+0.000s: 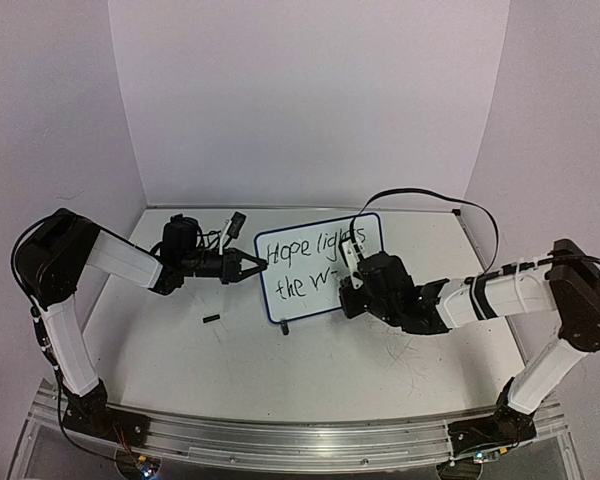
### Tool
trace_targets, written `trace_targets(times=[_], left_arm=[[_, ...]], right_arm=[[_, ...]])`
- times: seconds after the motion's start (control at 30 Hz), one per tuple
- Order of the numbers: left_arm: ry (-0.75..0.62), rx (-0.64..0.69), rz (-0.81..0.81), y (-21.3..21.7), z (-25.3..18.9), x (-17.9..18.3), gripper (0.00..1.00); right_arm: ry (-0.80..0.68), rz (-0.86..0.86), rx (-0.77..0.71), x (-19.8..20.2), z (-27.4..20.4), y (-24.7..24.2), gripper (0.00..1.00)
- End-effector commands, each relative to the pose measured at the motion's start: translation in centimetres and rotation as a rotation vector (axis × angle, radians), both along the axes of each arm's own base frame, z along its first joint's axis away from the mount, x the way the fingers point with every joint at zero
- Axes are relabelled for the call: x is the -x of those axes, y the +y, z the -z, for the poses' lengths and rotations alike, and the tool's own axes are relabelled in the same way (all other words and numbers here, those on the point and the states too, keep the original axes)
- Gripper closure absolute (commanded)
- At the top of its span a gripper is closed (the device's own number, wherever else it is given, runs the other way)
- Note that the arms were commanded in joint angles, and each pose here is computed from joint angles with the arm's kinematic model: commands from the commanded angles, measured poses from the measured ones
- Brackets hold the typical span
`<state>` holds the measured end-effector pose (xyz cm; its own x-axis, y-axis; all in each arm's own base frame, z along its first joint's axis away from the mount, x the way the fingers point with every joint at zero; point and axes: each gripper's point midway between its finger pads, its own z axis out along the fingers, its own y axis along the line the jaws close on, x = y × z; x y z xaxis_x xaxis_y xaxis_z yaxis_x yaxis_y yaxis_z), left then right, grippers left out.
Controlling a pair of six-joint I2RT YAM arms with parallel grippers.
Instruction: Write a sentence on the whiteboard
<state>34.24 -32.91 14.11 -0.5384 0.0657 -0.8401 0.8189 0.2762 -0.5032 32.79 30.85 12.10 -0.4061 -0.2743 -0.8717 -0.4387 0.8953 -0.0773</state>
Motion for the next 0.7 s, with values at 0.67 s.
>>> trace_targets(times=[0.67], left_arm=[[0.018,-0.084,-0.011,0.0,2.4,0.3,1.00]], right_arm=[[-0.027,0.105,0.010,-1.0,-0.9,-1.7,1.00]])
